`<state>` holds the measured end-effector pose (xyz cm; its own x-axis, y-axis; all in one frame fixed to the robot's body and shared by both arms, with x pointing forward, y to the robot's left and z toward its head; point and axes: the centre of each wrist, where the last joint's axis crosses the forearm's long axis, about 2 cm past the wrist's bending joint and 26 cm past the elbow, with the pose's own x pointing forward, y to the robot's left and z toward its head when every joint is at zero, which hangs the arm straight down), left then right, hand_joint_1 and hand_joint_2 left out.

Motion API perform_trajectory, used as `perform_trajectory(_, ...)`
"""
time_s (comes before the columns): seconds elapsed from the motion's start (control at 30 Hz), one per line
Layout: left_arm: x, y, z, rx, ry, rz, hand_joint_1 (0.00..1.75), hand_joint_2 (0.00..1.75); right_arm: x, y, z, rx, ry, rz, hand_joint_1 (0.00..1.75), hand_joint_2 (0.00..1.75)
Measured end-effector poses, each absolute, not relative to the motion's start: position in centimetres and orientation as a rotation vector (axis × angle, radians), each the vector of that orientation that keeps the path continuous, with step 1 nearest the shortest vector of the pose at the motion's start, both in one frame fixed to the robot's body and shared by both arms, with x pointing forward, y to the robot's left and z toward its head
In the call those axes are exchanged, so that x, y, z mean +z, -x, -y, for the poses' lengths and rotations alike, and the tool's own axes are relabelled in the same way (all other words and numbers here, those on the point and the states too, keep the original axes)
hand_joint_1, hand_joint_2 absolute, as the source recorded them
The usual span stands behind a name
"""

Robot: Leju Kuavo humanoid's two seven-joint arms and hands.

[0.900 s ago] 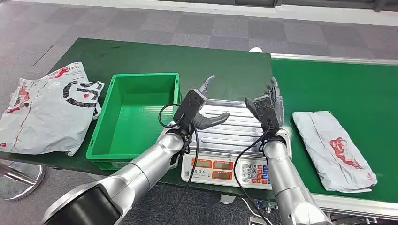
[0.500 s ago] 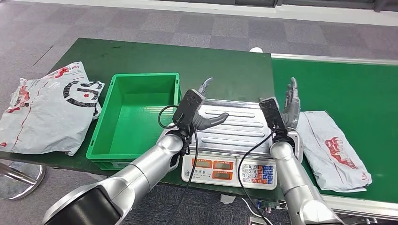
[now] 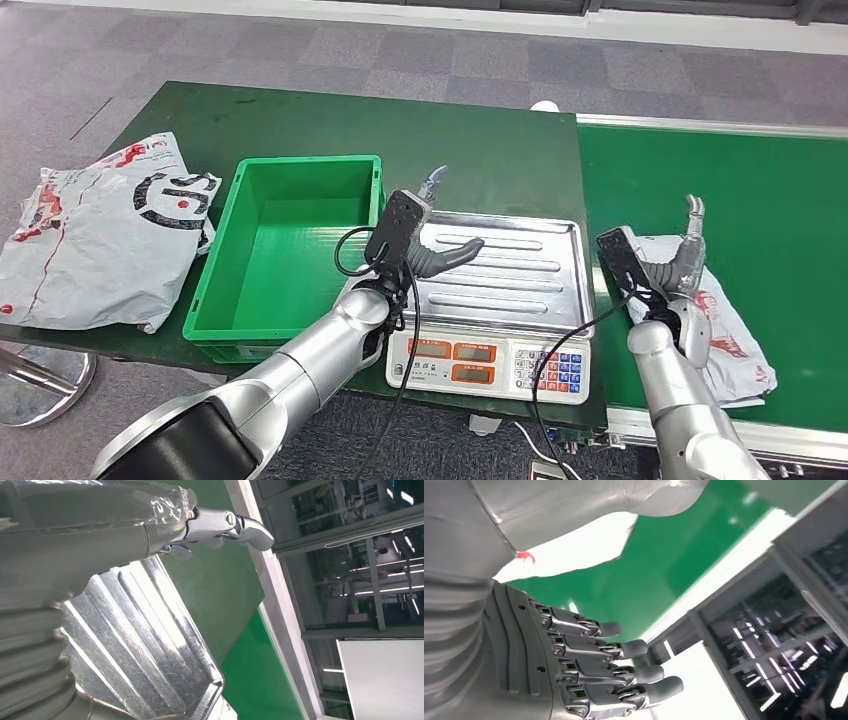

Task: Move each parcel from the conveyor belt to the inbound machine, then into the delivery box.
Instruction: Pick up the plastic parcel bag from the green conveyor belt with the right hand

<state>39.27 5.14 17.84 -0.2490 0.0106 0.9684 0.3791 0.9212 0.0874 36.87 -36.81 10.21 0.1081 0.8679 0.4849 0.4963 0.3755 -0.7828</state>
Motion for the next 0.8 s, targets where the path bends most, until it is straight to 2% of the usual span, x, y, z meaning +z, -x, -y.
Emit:
perform_trajectory(0.37, 17.6, -39.3, -5.3, -0.372, 0.283, 1.816, 0.00, 1.75, 8.6, -35.2, 42.0, 0.538, 1.394, 1.247, 0.00, 1.75)
perform_trajectory(0.5, 17.5, -39.3, -5.4, -0.385, 0.278, 1.820, 0.00, 1.75, 8.1, -34.8, 42.6, 0.558, 1.372, 1.165, 0.00, 1.75)
perform_trajectory(0.63, 17.5, -39.4, -5.7, -0.409, 0.266, 1.833, 0.00, 1.75, 6.8, -33.9, 42.8, 0.614, 1.266, 0.965, 0.00, 1.75)
perform_trajectory(0.8, 17.3, -39.7, -6.4, -0.397, 0.245, 1.841, 0.00, 1.75, 4.5, -31.9, 41.6, 0.710, 1.165, 0.833, 0.00, 1.75)
